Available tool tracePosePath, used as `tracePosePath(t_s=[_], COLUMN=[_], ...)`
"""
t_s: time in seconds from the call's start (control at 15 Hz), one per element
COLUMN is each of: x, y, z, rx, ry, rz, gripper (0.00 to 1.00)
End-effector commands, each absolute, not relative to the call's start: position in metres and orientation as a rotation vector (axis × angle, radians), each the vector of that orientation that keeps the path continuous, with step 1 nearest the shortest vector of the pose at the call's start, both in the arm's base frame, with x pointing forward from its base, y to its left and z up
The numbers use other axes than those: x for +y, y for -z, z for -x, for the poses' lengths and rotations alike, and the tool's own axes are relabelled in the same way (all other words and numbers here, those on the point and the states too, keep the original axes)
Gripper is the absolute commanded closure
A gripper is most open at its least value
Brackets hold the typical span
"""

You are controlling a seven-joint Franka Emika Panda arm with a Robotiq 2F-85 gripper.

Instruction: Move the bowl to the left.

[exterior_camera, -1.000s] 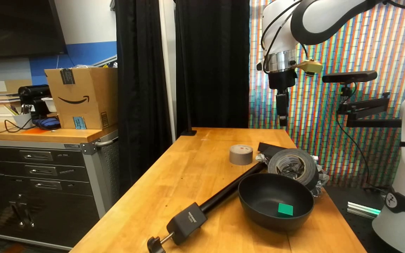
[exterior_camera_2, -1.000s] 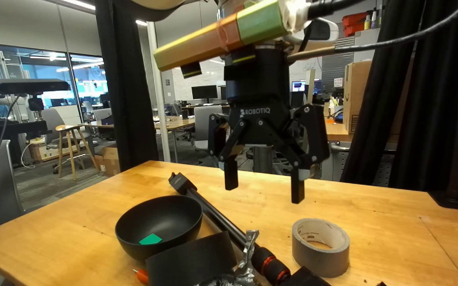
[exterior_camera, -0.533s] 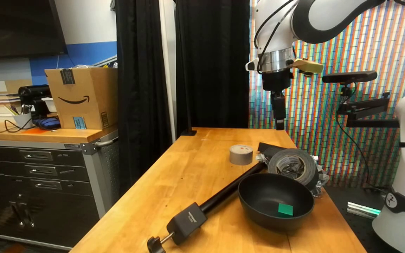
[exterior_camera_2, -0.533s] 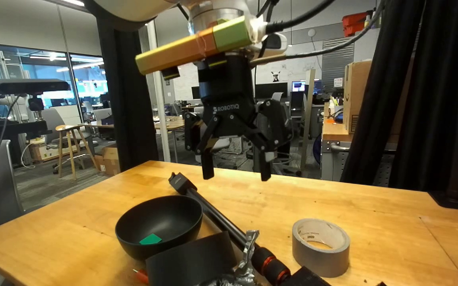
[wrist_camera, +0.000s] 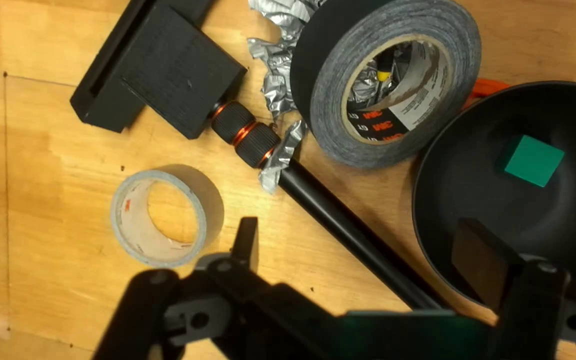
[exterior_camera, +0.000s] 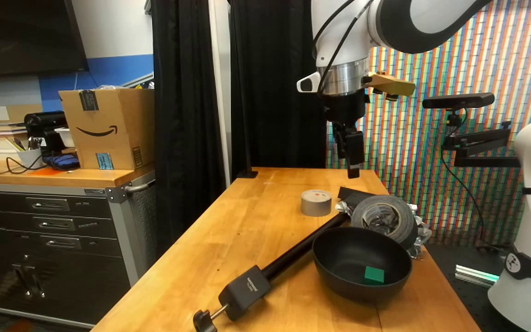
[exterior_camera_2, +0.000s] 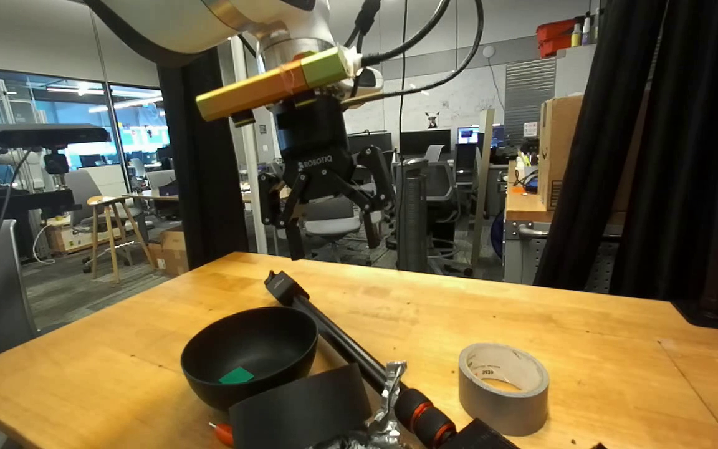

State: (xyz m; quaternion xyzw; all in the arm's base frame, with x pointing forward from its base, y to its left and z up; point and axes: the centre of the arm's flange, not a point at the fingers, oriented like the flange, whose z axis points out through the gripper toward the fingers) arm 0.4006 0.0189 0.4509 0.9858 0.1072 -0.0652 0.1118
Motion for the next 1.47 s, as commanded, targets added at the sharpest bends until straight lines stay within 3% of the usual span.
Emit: tracePosePath(t_s=[0.0, 0.73, 1.4], x=[0.03, 0.013, 0.073], y=[-0.453, -0.415, -0.398], z=[-0.426, -0.442, -0.439], rx=[0.408, 0.309, 0.293], ry=[0.181, 0.353, 0.316], rz=[-2.844, -2.832, -2.837], gripper=[0.0, 0.0, 0.0])
